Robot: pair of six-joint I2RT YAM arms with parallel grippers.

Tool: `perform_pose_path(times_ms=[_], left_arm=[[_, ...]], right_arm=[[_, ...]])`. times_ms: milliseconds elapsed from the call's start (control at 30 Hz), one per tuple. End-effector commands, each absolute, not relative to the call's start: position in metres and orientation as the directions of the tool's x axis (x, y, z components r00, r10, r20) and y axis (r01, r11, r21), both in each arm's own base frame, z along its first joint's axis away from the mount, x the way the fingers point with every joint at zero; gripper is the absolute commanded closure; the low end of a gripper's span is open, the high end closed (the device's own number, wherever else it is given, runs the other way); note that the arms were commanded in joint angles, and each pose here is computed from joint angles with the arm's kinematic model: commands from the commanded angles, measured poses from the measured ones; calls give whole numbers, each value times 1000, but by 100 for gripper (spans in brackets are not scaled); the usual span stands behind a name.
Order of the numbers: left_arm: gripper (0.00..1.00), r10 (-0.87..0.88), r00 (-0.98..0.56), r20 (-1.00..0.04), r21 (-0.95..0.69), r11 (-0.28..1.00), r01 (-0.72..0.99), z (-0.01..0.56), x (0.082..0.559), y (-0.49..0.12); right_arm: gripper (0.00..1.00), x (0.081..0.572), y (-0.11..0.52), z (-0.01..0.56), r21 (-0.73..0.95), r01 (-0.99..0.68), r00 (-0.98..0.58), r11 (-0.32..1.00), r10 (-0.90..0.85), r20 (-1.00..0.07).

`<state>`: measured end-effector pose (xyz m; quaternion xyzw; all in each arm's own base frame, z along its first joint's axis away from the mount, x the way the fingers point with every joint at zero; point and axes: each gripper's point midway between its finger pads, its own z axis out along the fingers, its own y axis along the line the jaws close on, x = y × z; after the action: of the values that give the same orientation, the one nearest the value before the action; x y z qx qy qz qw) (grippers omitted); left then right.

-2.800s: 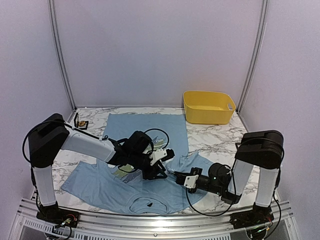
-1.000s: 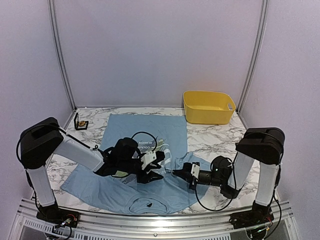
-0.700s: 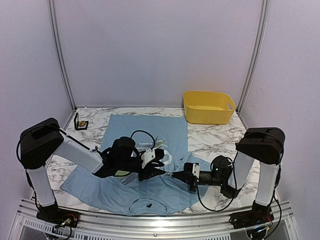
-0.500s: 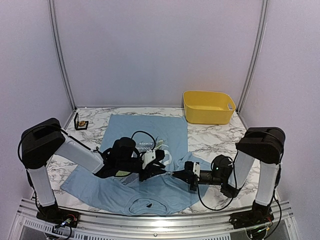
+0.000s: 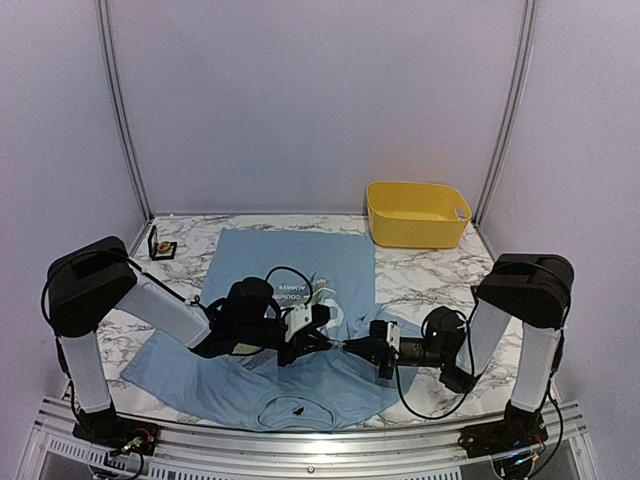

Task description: Pin the brooch onto the clothing

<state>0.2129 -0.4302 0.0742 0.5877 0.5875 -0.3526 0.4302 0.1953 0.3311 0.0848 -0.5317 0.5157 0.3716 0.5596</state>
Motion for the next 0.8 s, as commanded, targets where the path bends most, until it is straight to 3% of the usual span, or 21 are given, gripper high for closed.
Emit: perform_pose_path(times_ms=[0, 167, 300, 400, 767], left_arm=[[98, 363, 79, -929, 109, 64, 992, 82, 219, -438], [100, 359, 77, -930, 106, 61, 993, 84, 218, -438], [100, 355, 72, -932, 99, 60, 993, 87, 216, -437], [100, 352, 75, -933, 101, 58, 993, 89, 215, -436], [100, 346, 87, -934, 107, 40, 993, 91, 214, -438]], right_arm=[[100, 194, 335, 106, -259, -955, 251, 146, -71, -965], [100, 196, 336, 102, -253, -957, 243, 141, -87, -966], [72, 198, 335, 93, -262, -955, 245, 141, -129, -961], [63, 198, 339, 88, -251, -960, 234, 121, -143, -962], [74, 206, 347, 81, -236, -963, 218, 126, -145, -965]])
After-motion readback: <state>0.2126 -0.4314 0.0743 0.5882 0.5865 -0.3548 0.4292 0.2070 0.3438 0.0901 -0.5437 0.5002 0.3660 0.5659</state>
